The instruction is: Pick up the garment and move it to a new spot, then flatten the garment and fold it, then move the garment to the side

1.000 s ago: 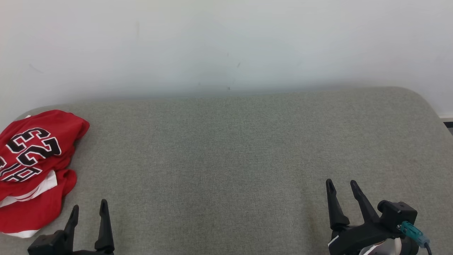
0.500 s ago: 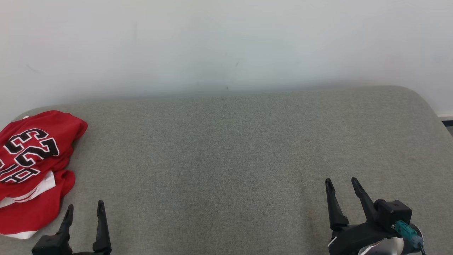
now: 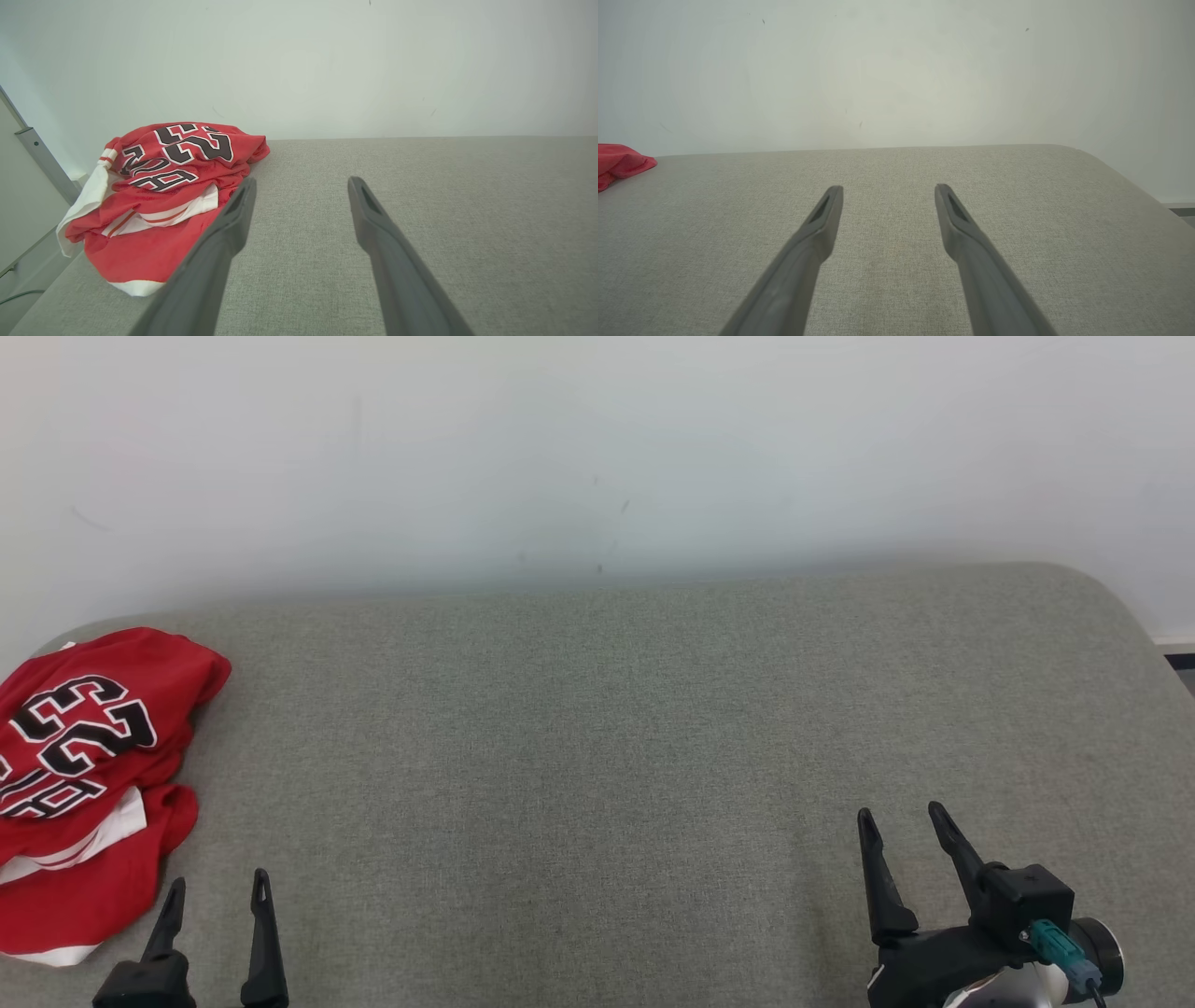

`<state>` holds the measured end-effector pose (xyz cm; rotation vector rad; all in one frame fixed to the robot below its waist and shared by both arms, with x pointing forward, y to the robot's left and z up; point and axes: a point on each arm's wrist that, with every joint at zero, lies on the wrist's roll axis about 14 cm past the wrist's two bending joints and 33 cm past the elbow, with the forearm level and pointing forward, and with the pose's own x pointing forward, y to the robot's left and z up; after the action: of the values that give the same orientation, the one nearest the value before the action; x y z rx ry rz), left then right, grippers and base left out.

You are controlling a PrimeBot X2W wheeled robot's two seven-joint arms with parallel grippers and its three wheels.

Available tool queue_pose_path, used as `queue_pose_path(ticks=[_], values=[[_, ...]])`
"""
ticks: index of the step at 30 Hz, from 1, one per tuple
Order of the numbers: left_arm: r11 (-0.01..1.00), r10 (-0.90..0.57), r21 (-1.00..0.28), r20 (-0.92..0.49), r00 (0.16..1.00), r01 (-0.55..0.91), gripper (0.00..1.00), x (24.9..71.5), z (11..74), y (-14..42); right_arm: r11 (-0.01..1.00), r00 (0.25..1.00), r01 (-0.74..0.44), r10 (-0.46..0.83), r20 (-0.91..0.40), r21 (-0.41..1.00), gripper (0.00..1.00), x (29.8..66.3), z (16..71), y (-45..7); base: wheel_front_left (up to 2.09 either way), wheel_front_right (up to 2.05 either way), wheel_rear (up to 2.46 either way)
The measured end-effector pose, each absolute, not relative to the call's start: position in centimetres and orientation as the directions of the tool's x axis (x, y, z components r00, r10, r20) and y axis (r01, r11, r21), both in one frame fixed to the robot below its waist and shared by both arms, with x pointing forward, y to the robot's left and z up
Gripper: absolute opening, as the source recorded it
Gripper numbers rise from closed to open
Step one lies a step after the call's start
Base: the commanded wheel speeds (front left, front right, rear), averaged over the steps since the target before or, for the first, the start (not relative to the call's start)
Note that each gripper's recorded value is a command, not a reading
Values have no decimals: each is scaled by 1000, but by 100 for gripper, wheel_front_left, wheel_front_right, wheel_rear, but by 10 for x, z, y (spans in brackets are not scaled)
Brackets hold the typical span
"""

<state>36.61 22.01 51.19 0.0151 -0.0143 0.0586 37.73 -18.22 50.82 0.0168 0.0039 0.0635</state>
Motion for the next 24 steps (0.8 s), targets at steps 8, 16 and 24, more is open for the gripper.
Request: queue_pose_path(ticks=[8, 16, 24], values=[[998, 67, 17, 8, 998, -67, 100, 364, 512, 222, 998, 998, -60, 60, -7, 14, 100, 377, 507, -183, 0, 0, 0], [998, 64, 3, 1, 998, -64, 100, 364, 512, 221, 998, 998, -56, 56, -17, 24, 100, 378, 504, -185, 0, 0, 0], [997, 71, 4, -25, 997, -71, 100, 362, 509, 223, 998, 998, -55, 56, -26, 24, 100, 378, 504, -185, 0, 0, 0]])
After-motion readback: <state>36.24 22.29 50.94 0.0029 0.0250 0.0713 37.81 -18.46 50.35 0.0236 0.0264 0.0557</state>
